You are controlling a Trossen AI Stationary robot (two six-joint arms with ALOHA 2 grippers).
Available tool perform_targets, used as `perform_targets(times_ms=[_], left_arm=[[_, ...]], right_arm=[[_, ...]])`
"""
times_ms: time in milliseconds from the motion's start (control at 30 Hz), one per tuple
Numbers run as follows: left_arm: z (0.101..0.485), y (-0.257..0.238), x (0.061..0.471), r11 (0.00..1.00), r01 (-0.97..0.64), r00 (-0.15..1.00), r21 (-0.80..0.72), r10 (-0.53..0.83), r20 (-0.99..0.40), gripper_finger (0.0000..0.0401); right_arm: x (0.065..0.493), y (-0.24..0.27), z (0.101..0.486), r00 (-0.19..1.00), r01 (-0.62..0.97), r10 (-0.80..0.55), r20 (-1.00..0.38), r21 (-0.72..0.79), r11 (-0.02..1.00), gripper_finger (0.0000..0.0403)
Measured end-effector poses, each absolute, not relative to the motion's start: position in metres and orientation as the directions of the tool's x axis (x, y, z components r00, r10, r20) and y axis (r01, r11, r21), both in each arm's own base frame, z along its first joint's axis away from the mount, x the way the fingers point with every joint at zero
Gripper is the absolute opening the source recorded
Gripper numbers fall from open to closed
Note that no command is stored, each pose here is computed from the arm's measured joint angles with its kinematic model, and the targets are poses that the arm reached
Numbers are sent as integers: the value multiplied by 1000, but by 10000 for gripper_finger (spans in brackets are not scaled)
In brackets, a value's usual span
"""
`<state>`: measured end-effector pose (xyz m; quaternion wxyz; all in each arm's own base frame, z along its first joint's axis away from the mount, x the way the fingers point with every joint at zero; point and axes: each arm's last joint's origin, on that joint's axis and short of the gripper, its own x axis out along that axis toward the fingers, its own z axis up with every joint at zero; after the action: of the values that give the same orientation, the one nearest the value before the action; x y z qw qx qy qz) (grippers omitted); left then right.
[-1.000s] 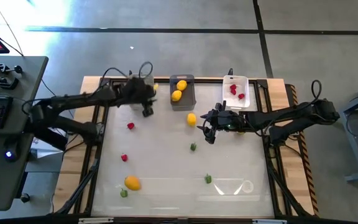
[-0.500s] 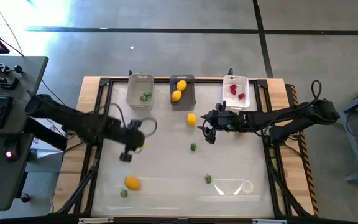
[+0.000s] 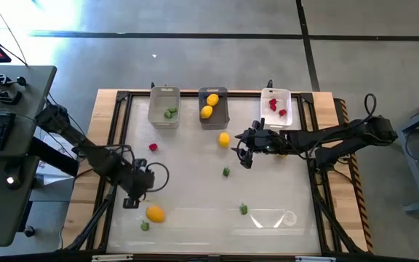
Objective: Sort produce into baskets
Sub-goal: Put the bottom left green bell pepper into the gray bin
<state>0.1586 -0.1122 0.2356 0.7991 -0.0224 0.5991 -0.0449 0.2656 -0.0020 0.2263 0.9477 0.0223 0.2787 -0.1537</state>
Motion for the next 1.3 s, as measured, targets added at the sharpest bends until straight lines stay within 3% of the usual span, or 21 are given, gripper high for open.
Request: perform_targets(times_ms=[267,433,733,867,1100,1300], left_arm=[[214,-140,162,979,153,147,-132,-155,-977,117],[198,-168,166,958,240,167,-158,-201,-965,150],[186,-199,144,949,305,178,-80,-139,-974,155],[191,-217,138,934,357,257,-19,-118,-959,155],[184,-248,140,834,542,262,107,-46,-964,154],[173,-265,143,687,680,278,257,83,-957,154]], right_arm=[[266,-2,226,797,304,-279,-535,-44,952,233],[266,-2,226,797,304,-279,-536,-44,952,233],[266,-2,226,797,295,-279,-536,-59,954,233],[266,-2,226,797,295,-279,-536,-58,954,233],[266,-2,226,797,296,-279,-536,-56,953,233],[266,-2,226,797,322,-279,-536,-15,947,233]])
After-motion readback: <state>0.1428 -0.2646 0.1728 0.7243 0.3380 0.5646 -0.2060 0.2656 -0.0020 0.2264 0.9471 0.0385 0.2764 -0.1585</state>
